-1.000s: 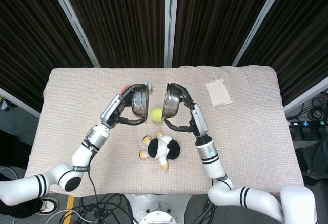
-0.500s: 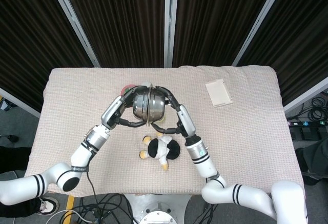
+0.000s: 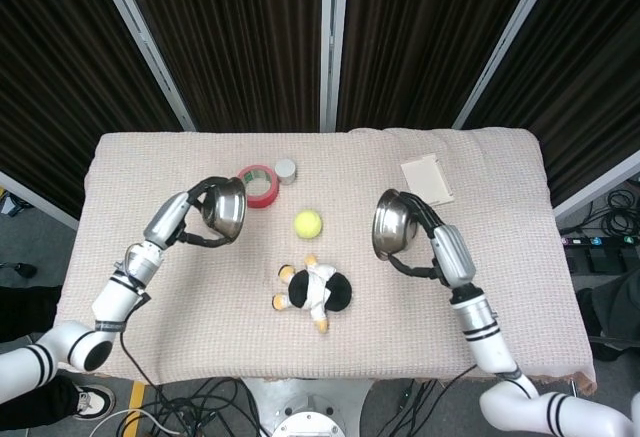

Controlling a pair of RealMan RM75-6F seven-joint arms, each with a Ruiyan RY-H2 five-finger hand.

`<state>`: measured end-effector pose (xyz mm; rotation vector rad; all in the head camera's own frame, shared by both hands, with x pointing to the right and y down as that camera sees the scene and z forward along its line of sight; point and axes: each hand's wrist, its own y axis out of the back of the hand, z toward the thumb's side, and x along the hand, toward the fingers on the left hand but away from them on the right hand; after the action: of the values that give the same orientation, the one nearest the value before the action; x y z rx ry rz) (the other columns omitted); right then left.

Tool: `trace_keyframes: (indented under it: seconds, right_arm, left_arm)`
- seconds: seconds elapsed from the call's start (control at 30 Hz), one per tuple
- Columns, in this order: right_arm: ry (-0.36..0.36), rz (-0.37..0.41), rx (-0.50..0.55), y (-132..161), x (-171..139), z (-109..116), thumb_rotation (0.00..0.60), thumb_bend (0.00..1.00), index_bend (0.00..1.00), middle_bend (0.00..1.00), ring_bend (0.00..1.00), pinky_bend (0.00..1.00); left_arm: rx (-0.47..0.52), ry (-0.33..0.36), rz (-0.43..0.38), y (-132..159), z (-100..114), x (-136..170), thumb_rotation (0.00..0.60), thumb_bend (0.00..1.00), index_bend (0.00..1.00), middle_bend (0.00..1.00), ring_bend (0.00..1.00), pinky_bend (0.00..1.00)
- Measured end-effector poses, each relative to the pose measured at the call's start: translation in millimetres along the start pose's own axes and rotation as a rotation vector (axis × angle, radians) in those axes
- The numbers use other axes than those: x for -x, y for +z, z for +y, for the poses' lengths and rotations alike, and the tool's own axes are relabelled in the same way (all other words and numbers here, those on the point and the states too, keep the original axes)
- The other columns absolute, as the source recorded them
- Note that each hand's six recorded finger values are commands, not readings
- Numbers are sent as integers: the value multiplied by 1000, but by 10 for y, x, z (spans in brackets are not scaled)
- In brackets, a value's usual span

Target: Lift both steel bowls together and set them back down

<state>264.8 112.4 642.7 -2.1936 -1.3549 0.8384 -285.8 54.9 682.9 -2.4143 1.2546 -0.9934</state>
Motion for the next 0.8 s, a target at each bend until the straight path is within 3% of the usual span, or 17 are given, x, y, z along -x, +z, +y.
trace_keyframes:
  seconds: [0.23,0.37,0.5,0.6,0.8]
  right_arm:
    - [199,-211,-214,-285,-565,33,600,256,279,275,189,299]
    - [301,-305,-256,-407,-784,-113,600,257,279,274,189,297]
    - [374,-372,-239,-544,-881,-296,600,259,278,273,190,295]
    - [390,-384,-250,-608,-879,-388,600,257,275,273,190,294]
    - [386,-380,-275,-610,-817,-427,600,257,274,273,190,293]
  left_arm:
    - [-429,-50,135,-464,160,52,600,141,386,349,310,488]
    - [-636,-74,168,-603,204,3,600,143,386,349,311,488]
    - [-808,-118,182,-673,96,-145,600,146,386,349,311,488]
    - [-867,-153,192,-708,-47,-280,600,147,386,349,310,487]
    - [-863,-211,209,-725,-211,-419,600,148,381,349,310,485]
